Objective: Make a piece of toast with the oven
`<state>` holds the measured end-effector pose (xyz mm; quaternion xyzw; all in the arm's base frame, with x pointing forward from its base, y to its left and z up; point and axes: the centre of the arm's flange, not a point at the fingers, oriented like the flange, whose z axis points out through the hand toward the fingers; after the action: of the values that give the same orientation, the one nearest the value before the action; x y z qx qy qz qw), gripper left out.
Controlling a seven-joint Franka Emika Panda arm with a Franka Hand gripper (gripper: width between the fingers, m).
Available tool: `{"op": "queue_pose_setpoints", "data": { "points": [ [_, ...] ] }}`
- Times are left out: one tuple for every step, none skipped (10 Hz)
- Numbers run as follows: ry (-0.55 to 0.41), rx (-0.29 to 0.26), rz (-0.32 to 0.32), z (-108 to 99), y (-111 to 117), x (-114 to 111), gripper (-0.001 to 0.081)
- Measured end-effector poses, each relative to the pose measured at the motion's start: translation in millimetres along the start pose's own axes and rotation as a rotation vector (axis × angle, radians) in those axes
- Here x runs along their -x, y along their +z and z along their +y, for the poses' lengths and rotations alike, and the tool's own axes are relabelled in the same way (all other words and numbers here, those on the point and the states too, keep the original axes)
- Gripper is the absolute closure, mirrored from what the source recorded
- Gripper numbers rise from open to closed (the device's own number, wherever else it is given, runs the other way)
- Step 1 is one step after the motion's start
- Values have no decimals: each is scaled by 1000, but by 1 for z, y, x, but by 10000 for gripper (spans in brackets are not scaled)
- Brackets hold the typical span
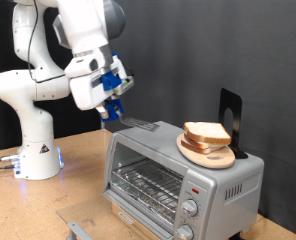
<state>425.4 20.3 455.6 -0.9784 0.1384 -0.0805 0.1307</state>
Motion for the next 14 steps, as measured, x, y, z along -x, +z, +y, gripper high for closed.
{"op": "queue_pose_setpoints", "data": {
  "points": [
    [0,0,8,-9,-1,-1,380],
    [-1,2,10,-17,-1,-1,380],
    [-1,4,8,-22,0,0,380],
    [-1,8,3,-27,3,1,381],
    [3,12,-4,-31,6,1,381],
    [5,16,-11,-36,10,2,381],
    [8,21,-15,-40,13,2,381],
    [10,27,-18,-44,17,3,381],
    [10,30,-20,-48,21,3,381],
    [8,32,-22,-51,24,4,381],
    [5,33,-23,-54,26,5,381],
    [5,35,-24,-56,28,6,381],
    [6,36,-25,-58,29,7,381],
    [6,37,-27,-60,31,7,381]
  ]
}}
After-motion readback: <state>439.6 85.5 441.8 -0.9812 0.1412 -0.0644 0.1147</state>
